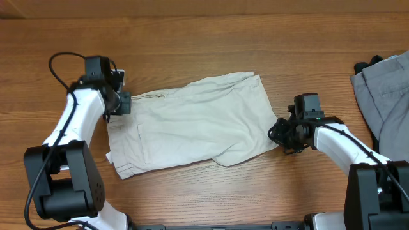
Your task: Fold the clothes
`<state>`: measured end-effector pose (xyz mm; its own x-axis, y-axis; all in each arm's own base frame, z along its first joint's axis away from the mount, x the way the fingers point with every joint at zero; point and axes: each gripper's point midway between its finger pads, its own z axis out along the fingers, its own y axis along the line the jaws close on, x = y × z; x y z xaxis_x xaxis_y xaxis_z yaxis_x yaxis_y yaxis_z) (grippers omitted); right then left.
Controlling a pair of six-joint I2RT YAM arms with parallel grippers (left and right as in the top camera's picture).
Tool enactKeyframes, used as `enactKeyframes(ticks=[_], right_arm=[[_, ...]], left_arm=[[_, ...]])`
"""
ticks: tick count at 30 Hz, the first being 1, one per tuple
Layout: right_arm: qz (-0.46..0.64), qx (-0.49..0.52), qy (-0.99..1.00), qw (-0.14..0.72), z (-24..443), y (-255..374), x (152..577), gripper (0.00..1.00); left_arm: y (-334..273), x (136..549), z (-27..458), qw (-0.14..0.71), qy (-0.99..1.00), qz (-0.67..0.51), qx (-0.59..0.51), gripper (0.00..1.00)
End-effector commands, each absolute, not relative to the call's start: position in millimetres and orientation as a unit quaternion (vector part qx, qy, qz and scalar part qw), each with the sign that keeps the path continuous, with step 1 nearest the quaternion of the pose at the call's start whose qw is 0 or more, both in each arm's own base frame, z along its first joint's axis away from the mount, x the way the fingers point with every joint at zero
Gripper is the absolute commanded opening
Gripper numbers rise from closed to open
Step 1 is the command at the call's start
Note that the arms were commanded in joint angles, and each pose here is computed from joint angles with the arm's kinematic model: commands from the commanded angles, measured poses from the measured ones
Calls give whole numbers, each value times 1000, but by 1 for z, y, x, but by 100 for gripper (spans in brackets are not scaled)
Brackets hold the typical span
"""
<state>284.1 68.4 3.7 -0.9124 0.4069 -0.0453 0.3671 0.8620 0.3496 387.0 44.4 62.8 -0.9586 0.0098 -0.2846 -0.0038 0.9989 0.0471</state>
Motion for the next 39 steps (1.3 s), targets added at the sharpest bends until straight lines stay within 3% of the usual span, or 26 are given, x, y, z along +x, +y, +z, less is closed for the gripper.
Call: enactKeyframes(ticks=[1,5,8,10,13,20,25,30,39], right_arm=[[172,183,965,70,20,65,296,4],[184,150,966,99,61,71,306,9],[217,104,964,114,81,87,307,28],[237,79,961,116,86,97,305,49],[259,36,958,117,90,109,301,60],[296,11,949,111,97,122,296,63],[335,-19,936,111,106,134,292,69],[340,-24,933,114,112,136,289,73],[340,-25,933,118,115,135,289,74]], left_arm=[[58,412,106,176,983,45,-20,16],[71,411,146,174,979,40,-97,32],[73,397,156,150,978,8,-143,61],[68,382,152,118,978,-27,-171,73],[68,354,138,59,971,-66,-223,78],[90,297,96,-25,923,-177,-340,72],[88,280,54,0,897,-274,-346,75],[75,283,28,50,886,-324,-328,92],[61,272,-4,70,894,-323,-303,91]])
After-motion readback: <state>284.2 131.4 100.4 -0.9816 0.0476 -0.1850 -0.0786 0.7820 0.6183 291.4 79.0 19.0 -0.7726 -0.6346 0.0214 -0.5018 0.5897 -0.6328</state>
